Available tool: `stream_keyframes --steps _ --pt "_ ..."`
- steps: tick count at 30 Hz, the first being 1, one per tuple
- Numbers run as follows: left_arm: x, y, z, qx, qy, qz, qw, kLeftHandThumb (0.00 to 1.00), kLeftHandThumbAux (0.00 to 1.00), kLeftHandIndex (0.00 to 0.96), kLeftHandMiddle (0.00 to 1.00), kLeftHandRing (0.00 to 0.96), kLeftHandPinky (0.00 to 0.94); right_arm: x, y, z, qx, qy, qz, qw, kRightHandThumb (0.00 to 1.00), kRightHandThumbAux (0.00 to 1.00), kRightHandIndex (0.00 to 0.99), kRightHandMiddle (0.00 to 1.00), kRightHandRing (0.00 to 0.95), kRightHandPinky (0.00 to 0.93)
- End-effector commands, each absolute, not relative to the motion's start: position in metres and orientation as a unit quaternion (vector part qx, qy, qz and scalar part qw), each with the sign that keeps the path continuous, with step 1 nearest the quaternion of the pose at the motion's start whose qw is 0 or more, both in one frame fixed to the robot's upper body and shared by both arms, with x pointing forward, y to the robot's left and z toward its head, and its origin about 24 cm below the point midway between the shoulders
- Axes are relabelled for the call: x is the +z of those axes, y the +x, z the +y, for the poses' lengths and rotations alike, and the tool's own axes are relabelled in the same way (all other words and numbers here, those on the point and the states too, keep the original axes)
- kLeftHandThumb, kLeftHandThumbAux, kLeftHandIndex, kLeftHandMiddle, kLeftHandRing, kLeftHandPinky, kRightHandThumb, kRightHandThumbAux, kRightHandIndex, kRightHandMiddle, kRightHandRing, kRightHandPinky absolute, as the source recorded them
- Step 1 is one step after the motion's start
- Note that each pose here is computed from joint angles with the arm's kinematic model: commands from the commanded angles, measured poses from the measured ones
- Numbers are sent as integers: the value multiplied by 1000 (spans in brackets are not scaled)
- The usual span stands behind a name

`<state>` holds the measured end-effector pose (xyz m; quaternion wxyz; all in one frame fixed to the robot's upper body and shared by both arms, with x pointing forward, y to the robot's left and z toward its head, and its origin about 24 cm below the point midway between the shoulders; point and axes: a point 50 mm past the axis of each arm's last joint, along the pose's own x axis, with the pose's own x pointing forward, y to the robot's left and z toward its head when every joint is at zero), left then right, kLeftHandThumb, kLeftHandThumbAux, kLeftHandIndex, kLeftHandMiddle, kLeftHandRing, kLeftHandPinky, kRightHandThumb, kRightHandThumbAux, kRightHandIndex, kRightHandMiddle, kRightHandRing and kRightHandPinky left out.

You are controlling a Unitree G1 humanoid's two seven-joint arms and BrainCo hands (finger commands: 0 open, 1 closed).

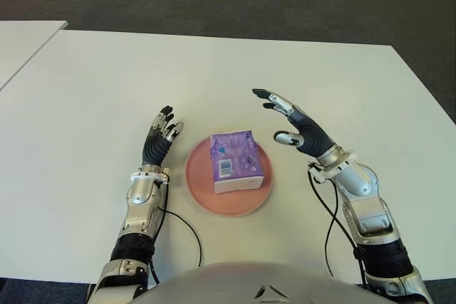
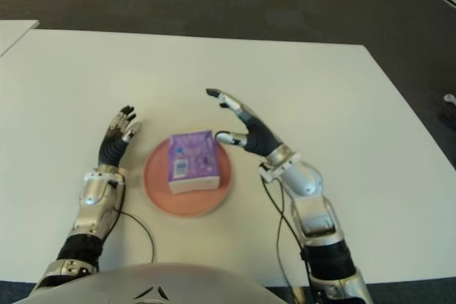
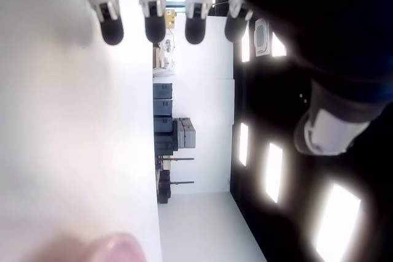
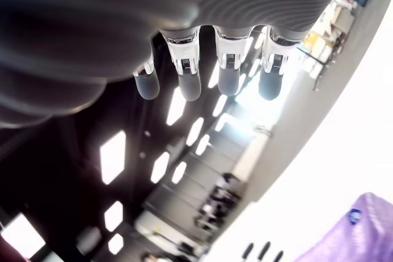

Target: Put the tissue paper into the plate.

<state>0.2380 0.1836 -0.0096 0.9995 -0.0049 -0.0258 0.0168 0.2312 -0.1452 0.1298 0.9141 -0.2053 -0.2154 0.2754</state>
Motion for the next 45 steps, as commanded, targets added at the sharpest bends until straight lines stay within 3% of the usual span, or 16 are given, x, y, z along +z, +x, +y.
stream_keyframes --steps 1,9,12,17,26,45 --pt "-28 228 182 25 -9 24 999 0 547 0 0 0 0 130 239 -155 248 -157 -212 932 166 291 0 0 0 0" --pt "-27 228 182 24 -9 20 999 0 545 0 0 0 0 140 246 -181 213 -110 -222 945 128 287 0 0 0 0" --pt "-27 227 182 22 -10 18 1000 0 543 0 0 0 0 130 249 -194 186 -40 -215 958 110 293 0 0 0 0" --pt "-27 226 182 21 -12 17 1000 0 542 0 0 0 0 107 250 -193 117 50 -211 969 72 338 0 0 0 0" --pt "-27 225 183 23 -11 19 999 0 548 0 0 0 0 73 244 -186 5 85 -190 978 6 453 0 0 0 0" --pt "-27 224 185 25 -9 22 999 0 537 0 0 0 0 71 243 -183 -5 83 -195 977 0 475 0 0 0 0"
